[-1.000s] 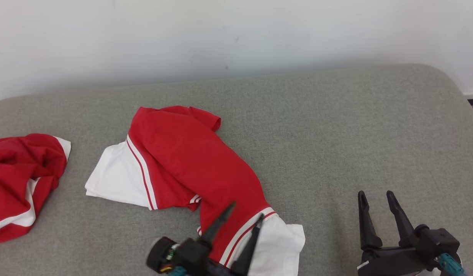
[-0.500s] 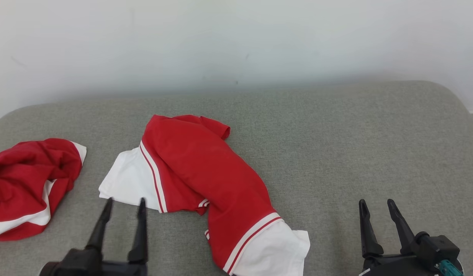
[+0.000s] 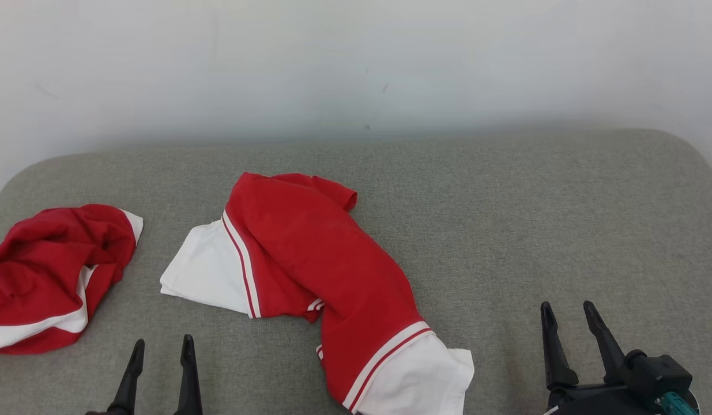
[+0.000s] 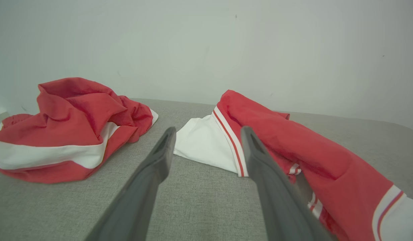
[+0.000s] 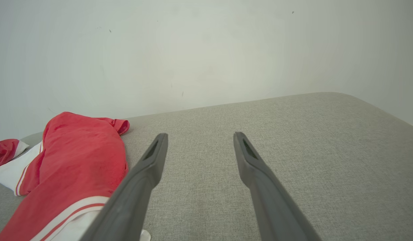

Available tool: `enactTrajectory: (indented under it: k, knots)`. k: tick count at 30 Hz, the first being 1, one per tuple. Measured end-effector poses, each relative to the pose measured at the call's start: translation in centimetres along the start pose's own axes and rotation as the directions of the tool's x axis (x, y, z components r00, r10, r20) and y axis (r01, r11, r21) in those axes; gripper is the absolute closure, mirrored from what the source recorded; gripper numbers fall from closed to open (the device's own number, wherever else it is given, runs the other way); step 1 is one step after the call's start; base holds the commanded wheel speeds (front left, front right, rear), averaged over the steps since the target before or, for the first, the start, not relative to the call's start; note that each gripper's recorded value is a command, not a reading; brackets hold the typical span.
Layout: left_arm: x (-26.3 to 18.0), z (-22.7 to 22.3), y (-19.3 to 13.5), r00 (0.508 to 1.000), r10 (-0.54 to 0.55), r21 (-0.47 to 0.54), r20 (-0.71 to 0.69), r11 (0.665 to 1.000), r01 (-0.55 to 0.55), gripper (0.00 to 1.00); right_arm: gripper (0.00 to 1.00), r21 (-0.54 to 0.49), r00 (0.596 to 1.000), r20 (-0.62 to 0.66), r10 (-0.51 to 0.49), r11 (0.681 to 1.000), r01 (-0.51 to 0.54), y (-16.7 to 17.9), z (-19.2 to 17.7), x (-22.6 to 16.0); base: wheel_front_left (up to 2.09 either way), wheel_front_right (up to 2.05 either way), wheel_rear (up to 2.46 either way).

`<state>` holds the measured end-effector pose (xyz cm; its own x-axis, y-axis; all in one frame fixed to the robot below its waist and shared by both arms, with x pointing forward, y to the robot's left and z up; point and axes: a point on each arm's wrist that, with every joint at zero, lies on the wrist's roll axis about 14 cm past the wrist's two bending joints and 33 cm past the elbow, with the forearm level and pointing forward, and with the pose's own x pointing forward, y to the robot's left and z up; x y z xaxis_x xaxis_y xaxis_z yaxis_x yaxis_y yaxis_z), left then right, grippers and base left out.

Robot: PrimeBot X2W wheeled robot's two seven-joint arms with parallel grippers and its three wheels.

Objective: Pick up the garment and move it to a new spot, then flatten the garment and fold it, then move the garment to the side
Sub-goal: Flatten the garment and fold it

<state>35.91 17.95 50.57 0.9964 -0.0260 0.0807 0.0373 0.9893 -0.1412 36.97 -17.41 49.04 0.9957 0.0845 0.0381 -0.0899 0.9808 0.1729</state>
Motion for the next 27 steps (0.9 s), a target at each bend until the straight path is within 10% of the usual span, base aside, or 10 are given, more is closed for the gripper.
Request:
enactTrajectory:
  k: [27]
  knots:
    - [13.0,-3.1,4.0,0.990,-0.021,0.122,-0.138,0.992,0.038,0.00,0.00,-0.016,0.993,-0.076,-0.090,0.996,0.089,-3.5,-2.6,1.7,0.00,0.00,0.00]
